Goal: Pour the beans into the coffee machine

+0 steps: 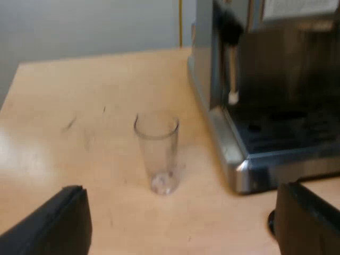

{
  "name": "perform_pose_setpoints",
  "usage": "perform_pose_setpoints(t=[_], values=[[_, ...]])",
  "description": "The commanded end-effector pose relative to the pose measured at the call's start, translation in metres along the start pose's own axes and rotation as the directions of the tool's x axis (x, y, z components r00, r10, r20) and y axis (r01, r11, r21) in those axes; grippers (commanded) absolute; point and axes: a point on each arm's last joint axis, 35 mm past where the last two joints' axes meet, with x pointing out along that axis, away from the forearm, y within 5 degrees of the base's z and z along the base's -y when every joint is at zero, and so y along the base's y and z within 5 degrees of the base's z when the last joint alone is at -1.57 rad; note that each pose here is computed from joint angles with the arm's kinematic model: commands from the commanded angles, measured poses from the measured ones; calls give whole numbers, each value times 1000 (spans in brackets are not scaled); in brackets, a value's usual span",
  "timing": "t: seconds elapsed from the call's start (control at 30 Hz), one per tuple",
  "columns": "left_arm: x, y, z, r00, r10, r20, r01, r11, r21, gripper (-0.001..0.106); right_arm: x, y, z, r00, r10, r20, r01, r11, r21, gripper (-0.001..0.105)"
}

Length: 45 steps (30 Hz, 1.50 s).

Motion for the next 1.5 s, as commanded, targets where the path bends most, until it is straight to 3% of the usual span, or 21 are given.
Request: perform_pose_setpoints(t=[0.03,0.33,0.53,1.5], values=[[6,1,-2,1000,13,-18,-13,1000,-9,72,3,0,0,1000,2,-1,-2,1000,-10,68],[9,2,-7,999,16,-42,-16,1000,-12,72,15,4,-15,998,18,-62,-18,1000,-11,68],[9,3,-11,996,21,-85,-22,1000,-17,72,20,9,-33,982,47,-181,-47,999,8,68],[9,3,-11,996,21,-85,-23,999,-22,72,20,9,-33,982,42,-182,-32,998,58,68]])
